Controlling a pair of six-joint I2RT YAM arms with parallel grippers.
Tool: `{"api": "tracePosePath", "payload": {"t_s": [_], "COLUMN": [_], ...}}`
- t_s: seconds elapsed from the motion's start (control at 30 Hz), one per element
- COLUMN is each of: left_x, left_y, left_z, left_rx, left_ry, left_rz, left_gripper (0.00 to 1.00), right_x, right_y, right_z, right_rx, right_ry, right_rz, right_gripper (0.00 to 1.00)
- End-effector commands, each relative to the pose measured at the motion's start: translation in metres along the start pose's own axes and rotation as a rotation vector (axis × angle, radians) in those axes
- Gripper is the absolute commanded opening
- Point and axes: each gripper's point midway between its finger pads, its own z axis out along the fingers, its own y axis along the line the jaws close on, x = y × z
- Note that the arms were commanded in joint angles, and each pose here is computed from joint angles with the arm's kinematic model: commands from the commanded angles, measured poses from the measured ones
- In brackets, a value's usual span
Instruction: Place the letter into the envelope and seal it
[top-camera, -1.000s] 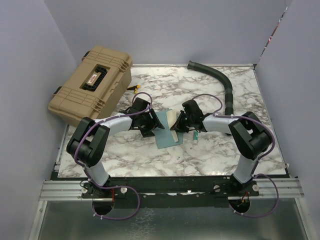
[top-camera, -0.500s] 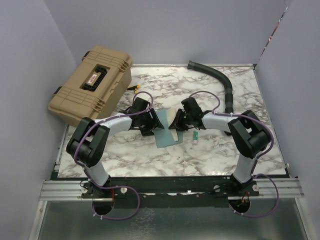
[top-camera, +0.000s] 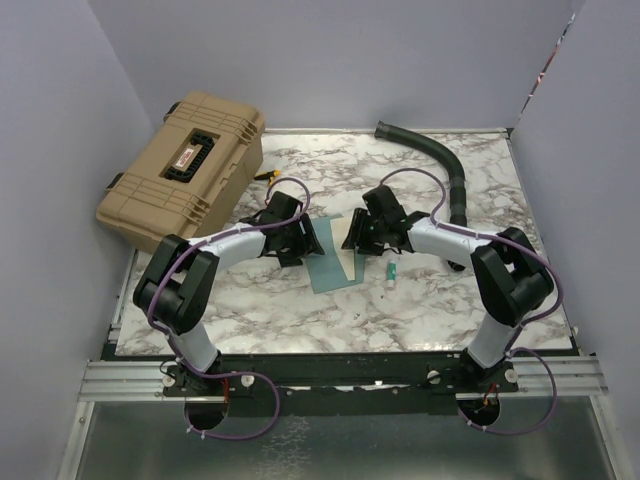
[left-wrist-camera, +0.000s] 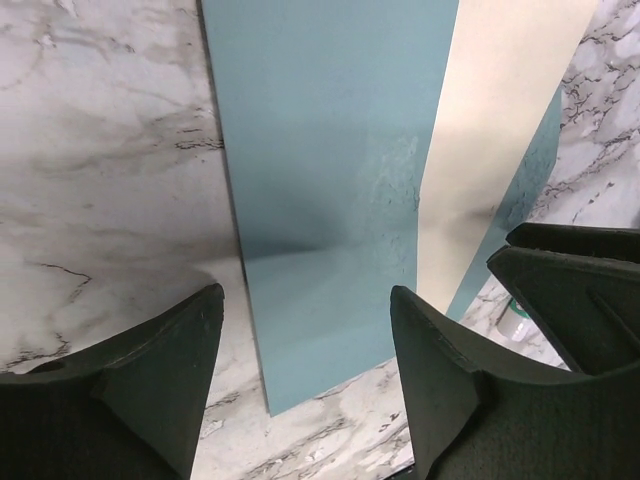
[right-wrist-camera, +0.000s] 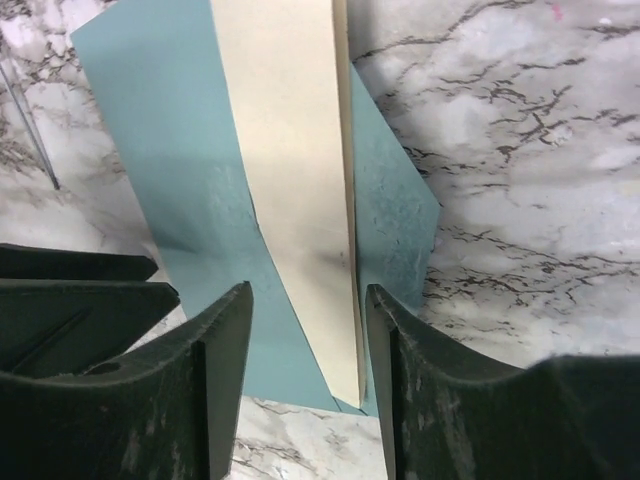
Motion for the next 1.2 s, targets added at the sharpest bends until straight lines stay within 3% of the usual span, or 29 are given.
{"api": "tracePosePath", "payload": {"t_s": [0.0,0.27,0.67,0.9,1.17], "left_x": [-0.006,-0.029,-0.032,-0.026,-0.029], "left_y": [0.028,0.034,0.041,0.043,0.031], "left_z": [0.004,0.008,0.028,0.032,0.04], "left_rx": [-0.123,-0.196,-0.238,-0.228,-0.178], "left_ry": [-0.016,-0.07,-0.037,-0.002,0.031], "left_rz": [0.032,0.067,0.07,0.097,0.167], "left_gripper": [0.7,0.75,0.74,0.7,0.67], "right_x": [-0.014,-0.047,-0.052,-0.034,-0.027], "right_y": [-0.005,-0.009,-0.021,-0.017,-0.01], "right_z": [-0.005,0.011,0.038,0.052,0.06], "right_rx": [0.064,0.127,0.165,0.094,0.036], "right_ry": [-0.054,-0.11,-0.027,0.041,0.068], "right_rz": [-0.047,-0.086,-0.081,-0.065,-0.073], "right_gripper": [0.49,0.41,0.38,0.2,0.11]}}
